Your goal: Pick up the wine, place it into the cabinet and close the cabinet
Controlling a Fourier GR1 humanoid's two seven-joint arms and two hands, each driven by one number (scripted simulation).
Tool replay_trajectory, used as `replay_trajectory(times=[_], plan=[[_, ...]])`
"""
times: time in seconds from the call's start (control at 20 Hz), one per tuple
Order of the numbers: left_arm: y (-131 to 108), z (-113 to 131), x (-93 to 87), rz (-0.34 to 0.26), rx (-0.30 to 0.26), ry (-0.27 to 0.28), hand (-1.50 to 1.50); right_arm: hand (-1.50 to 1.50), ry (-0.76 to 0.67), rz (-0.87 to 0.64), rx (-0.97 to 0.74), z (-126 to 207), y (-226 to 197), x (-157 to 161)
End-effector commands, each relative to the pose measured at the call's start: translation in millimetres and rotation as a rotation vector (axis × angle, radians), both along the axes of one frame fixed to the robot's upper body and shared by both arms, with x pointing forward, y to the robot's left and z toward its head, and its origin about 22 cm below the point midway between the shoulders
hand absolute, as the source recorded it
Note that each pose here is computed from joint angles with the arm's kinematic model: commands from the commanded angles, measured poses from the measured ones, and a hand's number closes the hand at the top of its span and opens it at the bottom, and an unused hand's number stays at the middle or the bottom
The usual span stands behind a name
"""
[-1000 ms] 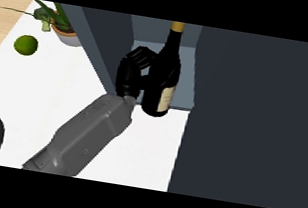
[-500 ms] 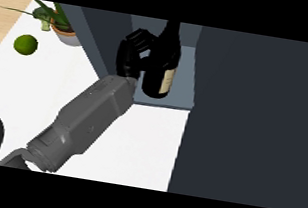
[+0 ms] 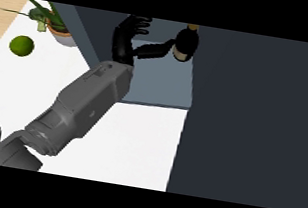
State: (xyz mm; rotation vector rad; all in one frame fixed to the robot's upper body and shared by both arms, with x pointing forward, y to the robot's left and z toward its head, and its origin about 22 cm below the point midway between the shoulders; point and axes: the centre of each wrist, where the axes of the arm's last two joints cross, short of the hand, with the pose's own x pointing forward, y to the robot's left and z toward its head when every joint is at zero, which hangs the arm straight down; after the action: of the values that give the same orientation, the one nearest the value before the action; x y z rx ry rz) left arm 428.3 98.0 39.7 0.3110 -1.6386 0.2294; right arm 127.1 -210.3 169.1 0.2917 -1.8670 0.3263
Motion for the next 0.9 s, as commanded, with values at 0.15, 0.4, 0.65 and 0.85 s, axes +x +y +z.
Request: replay_trajectory(times=[0.15, 0.4, 0.65, 0.85], plan=[[20, -4, 5.8, 0.067, 0.125, 0.038, -1.5, -1.5, -0.055, 0.063, 0.052, 27, -8, -35], [38, -3, 10.2, 0.091, 0.156, 0.051, -1.5, -1.5, -0.051, 0.066, 0.065, 24, -3, -36], [41, -13, 5.9, 0.111, 0.181, 0.058, -1.5, -1.5, -0.041, 0.085, 0.058, 18, -3, -32], [25, 3, 11.8, 0.084, 0.153, 0.023, -1.5, -1.5, -0.057, 0.089, 0.051, 18, -6, -33]])
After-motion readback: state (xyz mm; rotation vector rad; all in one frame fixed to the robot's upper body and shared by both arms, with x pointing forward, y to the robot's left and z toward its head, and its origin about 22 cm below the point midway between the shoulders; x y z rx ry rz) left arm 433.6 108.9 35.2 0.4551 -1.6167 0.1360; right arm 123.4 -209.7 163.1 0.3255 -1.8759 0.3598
